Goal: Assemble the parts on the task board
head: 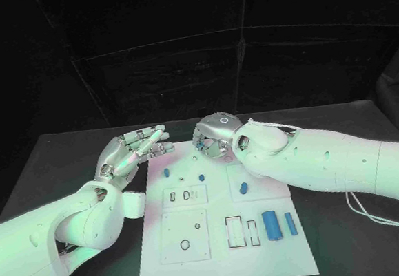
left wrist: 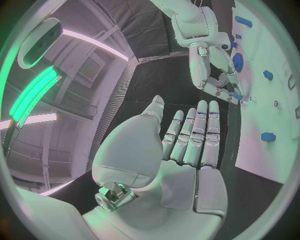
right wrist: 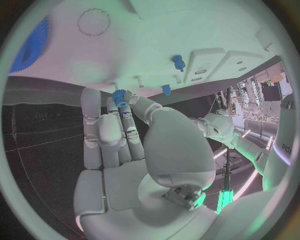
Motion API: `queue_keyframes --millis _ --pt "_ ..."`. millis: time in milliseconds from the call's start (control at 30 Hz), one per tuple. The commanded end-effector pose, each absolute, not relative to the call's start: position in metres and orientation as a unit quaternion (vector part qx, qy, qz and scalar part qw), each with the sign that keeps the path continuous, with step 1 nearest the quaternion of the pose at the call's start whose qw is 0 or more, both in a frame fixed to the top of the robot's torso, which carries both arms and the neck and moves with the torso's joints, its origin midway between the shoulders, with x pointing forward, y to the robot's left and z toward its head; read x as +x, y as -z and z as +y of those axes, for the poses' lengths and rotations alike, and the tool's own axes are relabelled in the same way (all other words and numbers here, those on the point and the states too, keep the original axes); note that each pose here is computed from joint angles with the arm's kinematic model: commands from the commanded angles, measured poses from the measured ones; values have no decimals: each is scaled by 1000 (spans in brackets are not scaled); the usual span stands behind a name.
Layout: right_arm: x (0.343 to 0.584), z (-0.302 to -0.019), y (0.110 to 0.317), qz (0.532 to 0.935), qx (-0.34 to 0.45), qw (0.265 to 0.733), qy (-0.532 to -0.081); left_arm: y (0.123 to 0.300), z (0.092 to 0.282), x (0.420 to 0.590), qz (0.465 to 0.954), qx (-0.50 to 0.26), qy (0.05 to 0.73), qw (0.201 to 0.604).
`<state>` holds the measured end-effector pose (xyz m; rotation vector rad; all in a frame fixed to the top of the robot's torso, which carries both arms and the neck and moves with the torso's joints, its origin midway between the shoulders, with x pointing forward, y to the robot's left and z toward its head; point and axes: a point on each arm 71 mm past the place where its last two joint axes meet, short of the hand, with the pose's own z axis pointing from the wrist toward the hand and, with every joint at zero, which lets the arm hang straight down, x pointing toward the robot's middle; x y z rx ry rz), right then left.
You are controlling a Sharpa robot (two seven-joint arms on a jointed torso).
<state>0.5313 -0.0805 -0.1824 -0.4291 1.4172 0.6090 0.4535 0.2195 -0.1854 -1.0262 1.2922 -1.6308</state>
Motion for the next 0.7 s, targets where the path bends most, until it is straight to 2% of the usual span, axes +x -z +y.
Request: queue_keyframes --millis 33,700 --pt "531 -78 177 619 -188 709 -280 184 219 454 509 -400 650 398" --pt "543 -72 184 631 -195 706 -256 184 218 454 511 -400 650 396"
